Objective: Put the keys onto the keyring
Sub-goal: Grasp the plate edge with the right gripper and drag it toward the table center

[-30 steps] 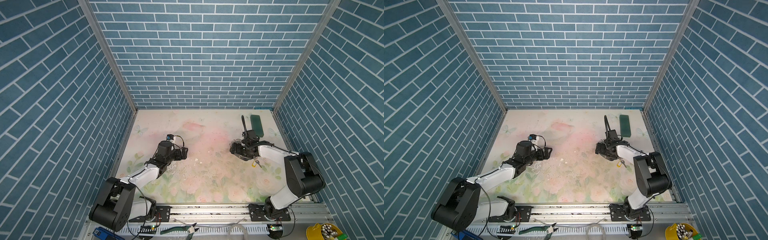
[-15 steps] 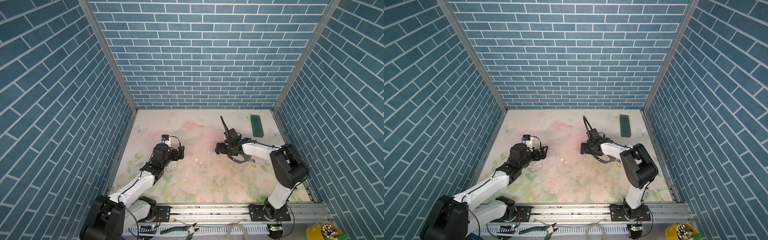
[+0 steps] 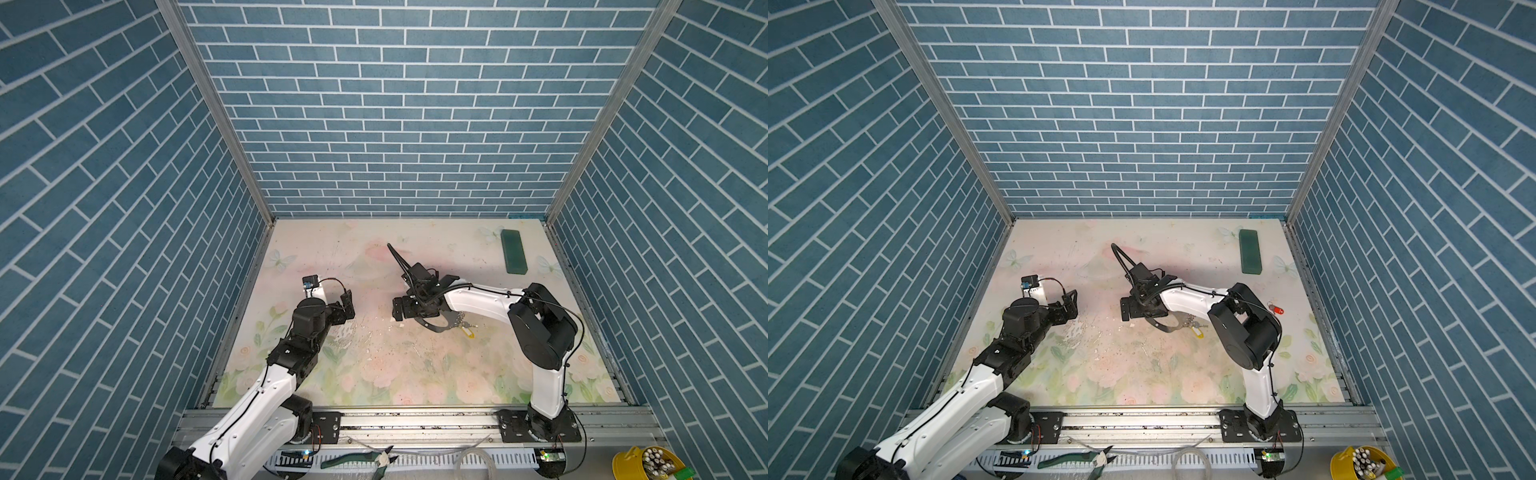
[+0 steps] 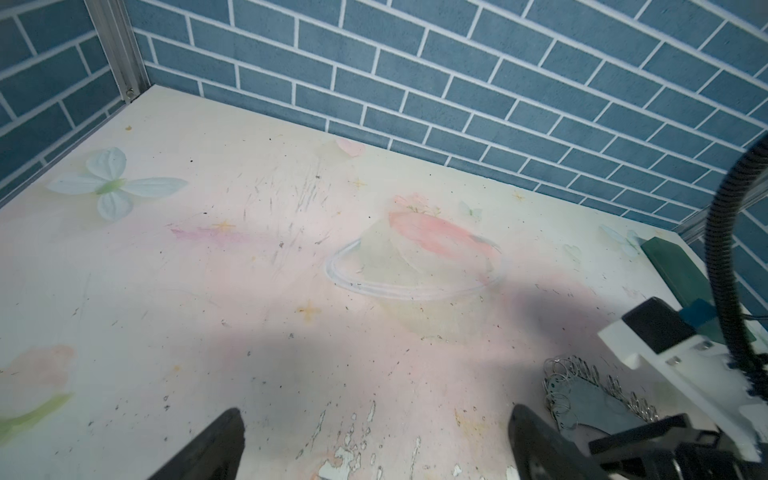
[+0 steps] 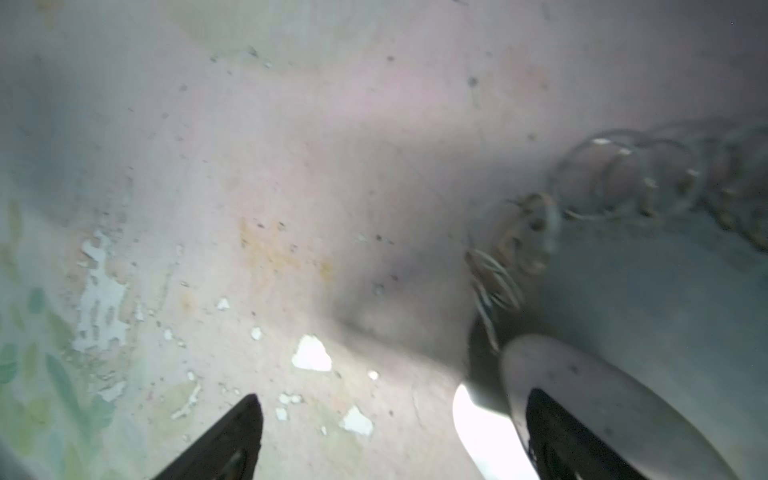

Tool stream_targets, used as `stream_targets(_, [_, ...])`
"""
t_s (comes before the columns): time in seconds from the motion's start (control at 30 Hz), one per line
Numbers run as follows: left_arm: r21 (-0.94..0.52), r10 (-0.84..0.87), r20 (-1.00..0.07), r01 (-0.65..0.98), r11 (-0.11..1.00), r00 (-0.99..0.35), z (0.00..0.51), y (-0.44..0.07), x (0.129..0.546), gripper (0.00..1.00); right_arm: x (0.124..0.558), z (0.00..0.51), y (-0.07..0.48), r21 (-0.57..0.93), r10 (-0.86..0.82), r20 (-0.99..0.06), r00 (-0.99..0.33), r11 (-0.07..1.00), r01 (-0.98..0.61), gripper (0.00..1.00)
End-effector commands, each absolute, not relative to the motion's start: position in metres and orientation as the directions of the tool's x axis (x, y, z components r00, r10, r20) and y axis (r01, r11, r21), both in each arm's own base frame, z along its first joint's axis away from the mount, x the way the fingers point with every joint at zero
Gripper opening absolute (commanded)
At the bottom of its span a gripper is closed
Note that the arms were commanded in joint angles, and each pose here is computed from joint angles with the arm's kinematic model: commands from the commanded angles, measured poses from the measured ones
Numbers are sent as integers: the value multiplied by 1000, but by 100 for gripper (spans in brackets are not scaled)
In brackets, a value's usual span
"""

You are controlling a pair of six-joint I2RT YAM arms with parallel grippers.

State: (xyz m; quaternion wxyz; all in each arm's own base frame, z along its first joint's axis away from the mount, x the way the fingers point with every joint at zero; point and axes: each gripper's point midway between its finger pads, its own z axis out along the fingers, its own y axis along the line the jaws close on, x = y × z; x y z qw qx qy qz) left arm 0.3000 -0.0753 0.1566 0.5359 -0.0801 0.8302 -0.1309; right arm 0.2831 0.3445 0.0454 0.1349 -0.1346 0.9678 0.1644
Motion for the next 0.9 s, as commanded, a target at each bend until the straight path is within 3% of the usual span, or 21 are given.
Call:
stream_targets(0.0, [-292,-269,-856,-16,956,-442,144,-73,297,100,294,87,288,125,-189,-373,-908,960,-251,98])
stream_targets(0.3, [-286,-249,-832,-1,958,-496,127,-82,305,99,286,65,192,125,24,-300,-954,992,-15,98])
stream_targets(0.57, [-288,-241,-820,11,957,-520,119,-88,309,99,287,32,213,285,117,-220,-969,957,51,93])
stream_targets(0.87, [-286,-236,-815,12,958,-529,117,-89,311,100,258,15,262,317,-6,-132,-991,947,-48,88])
